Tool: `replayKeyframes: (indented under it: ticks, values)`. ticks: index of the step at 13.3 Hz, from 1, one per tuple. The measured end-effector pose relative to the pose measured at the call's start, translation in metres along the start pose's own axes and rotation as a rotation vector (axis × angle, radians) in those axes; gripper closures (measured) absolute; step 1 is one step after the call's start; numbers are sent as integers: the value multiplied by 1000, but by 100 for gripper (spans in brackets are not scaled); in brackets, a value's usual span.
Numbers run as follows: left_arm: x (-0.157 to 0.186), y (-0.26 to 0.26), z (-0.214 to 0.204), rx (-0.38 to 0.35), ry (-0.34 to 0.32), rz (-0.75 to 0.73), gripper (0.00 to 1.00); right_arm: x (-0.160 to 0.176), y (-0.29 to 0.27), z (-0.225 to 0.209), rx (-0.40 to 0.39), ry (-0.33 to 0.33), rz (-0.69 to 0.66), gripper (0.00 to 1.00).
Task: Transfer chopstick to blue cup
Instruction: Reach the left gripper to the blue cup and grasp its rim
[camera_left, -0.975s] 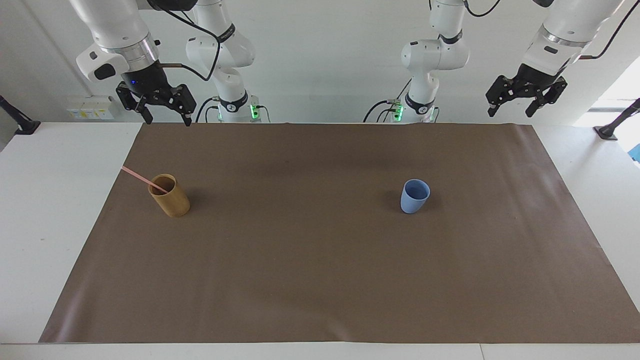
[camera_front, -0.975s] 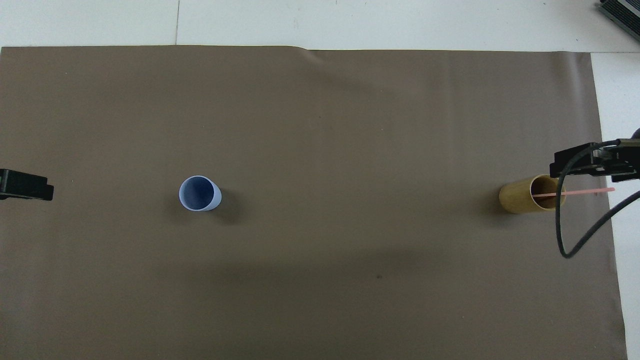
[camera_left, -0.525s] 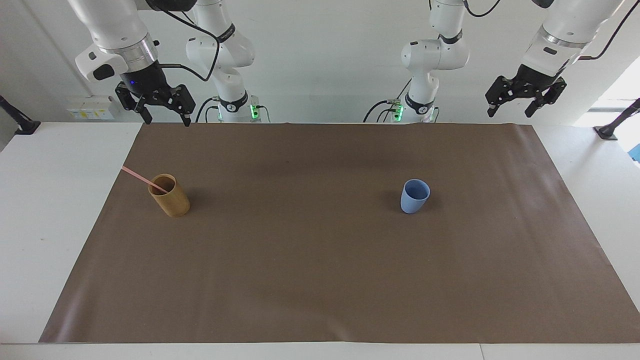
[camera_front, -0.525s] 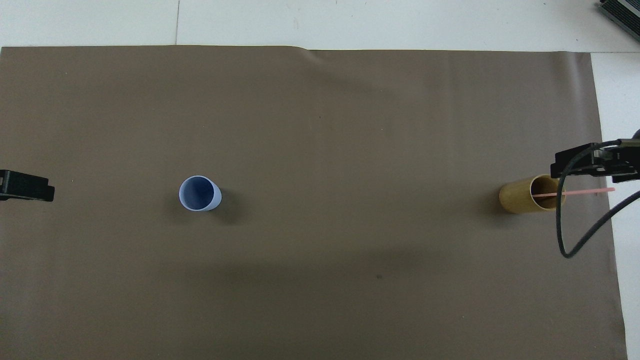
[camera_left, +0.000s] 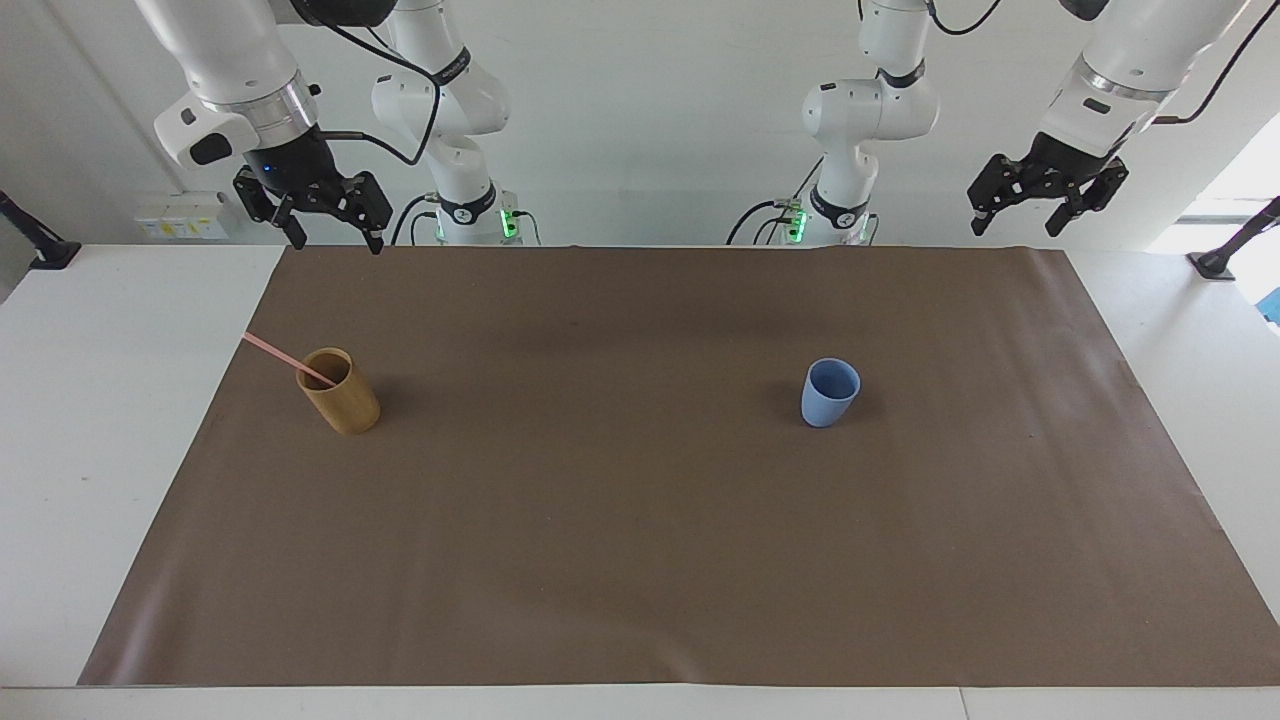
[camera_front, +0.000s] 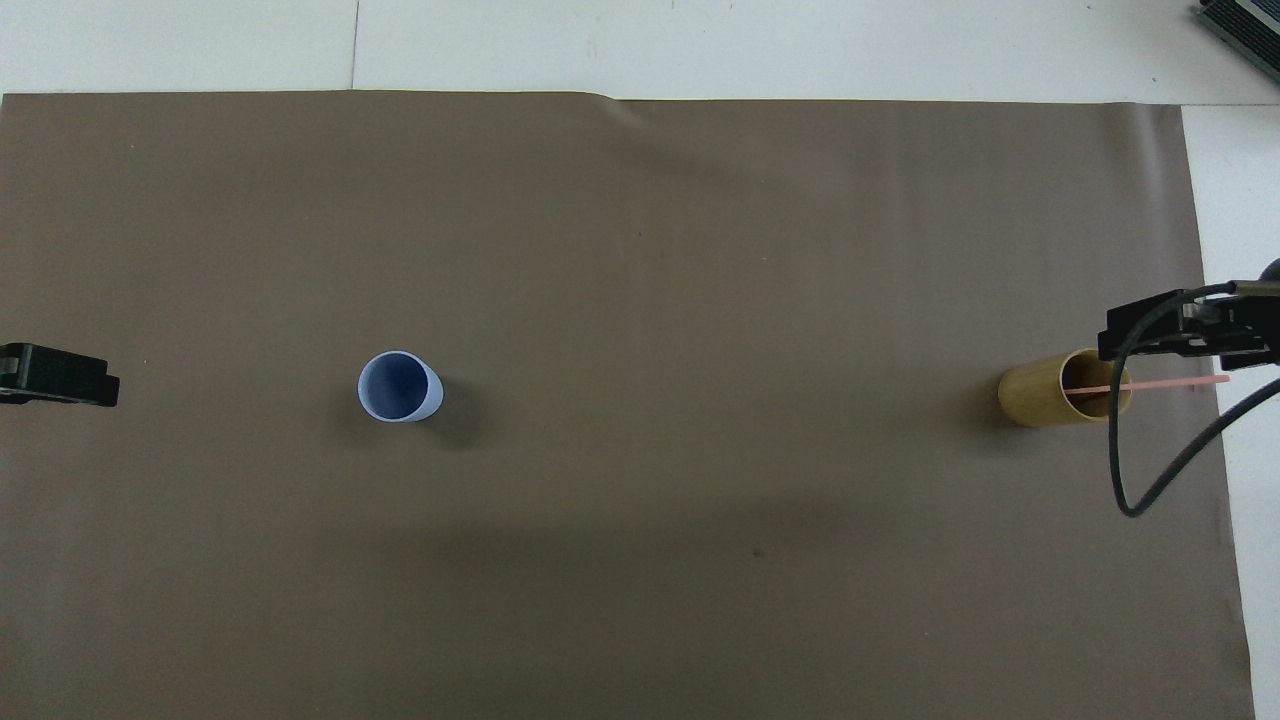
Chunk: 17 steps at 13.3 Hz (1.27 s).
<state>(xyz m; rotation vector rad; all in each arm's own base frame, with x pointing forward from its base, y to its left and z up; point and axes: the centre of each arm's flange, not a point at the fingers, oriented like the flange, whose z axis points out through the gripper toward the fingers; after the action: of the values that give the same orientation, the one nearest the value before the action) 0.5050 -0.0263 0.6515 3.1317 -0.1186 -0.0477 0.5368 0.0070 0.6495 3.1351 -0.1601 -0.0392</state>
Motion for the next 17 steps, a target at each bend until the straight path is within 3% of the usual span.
replayKeyframes:
  ticks: [5,15,17]
  values:
    - [18,9,72,-9,17,11,0,0,0,-1,0,3,1,0]
    - [27,92,247,-35,26,-35,0,0,5,0,0,2,11,0]
    - [26,101,264,-36,32,-51,0,0,6,0,0,1,12,0]
